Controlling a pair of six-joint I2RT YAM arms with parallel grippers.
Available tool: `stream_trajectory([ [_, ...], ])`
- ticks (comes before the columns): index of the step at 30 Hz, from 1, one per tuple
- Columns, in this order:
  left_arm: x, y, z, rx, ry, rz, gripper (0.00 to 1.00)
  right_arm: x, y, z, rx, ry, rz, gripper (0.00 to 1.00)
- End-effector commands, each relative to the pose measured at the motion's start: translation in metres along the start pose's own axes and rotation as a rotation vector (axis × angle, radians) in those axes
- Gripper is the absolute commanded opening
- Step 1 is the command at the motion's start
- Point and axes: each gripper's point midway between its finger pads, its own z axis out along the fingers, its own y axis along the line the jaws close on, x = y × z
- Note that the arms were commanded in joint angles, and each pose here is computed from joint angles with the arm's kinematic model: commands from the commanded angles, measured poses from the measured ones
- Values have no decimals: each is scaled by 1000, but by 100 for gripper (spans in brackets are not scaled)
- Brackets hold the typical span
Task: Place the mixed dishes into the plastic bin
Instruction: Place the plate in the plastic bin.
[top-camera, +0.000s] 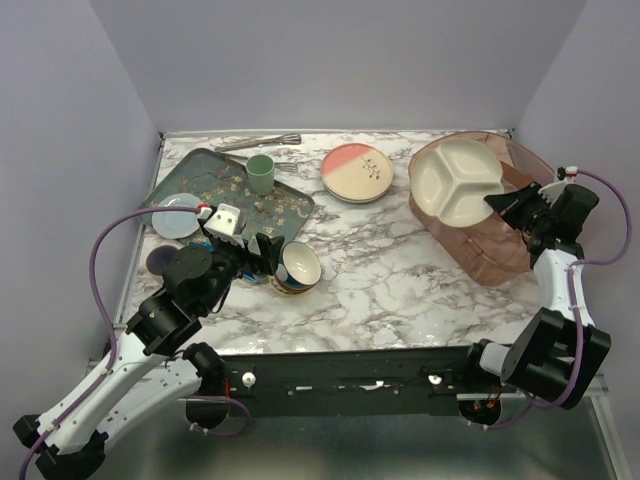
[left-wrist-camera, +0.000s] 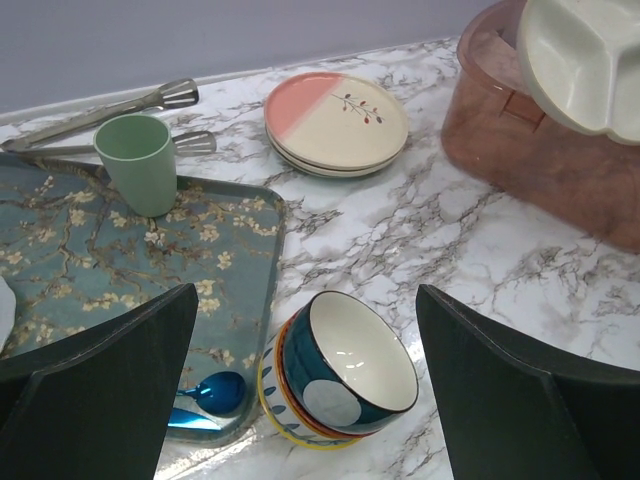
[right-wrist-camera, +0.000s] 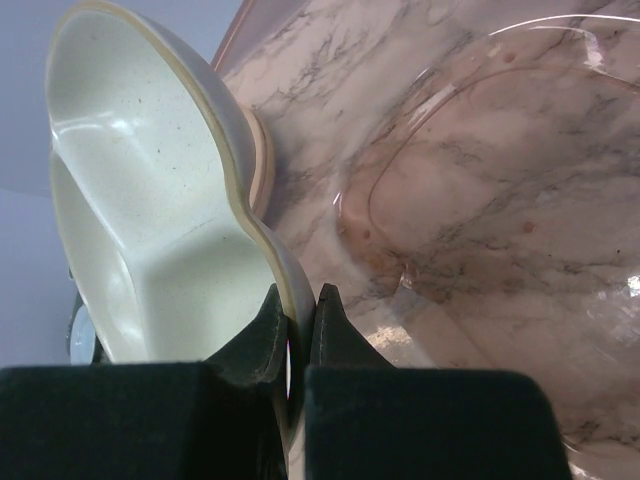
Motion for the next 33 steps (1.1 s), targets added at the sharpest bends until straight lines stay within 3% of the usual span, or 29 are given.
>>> stream_trajectory([
  [1, -1, 2, -2, -3, -13, 2, 99, -51, 29, 1, -89, -116, -80, 0],
  [16, -5, 9, -3, -24, -27, -8, 99, -86, 6, 13, -18, -159, -23, 0],
  [33, -4, 14, 0, -35, -21, -22, 99, -67, -53, 67, 60, 9, 19, 4],
])
